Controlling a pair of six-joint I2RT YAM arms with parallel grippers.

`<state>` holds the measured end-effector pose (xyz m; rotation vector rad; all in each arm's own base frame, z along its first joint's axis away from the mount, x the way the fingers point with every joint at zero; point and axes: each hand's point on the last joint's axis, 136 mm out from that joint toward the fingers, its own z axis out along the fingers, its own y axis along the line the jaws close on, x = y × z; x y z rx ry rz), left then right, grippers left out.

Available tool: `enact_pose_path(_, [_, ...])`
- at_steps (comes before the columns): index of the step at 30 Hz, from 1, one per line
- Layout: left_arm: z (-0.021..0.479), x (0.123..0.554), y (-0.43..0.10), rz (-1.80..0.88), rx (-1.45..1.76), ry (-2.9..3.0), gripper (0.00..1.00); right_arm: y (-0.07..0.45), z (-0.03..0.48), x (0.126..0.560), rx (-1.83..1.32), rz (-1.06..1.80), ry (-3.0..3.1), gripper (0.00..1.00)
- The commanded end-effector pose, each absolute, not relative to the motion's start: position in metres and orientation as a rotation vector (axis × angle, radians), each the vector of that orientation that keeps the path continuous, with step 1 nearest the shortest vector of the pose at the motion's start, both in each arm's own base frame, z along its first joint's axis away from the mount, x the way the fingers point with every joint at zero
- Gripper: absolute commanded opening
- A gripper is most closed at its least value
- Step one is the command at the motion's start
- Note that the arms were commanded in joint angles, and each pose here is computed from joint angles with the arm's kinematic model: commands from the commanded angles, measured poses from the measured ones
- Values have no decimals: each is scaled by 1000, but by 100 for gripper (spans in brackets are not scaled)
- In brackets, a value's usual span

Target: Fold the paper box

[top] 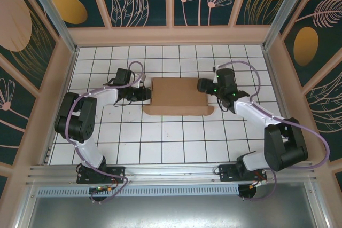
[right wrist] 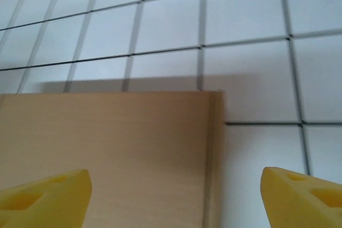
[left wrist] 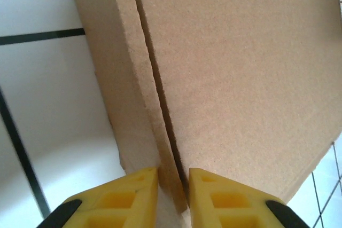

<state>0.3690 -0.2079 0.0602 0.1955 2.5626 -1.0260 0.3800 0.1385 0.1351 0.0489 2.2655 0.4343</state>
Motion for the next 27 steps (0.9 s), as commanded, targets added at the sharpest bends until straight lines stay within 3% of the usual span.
enact_pose_path(1, [44, 357, -211, -1145, 165, 2598, 22, 130, 108, 374, 227, 602, 2348, 85])
enact_pose_path(8, [41, 360, -198, -1238, 80, 2574, 17, 128, 89, 375, 298, 873, 2346, 89])
enact_pose_path(27, [20, 366, -180, -1244, -46, 2596, 13, 149, 68, 338, 345, 1183, 2400, 90])
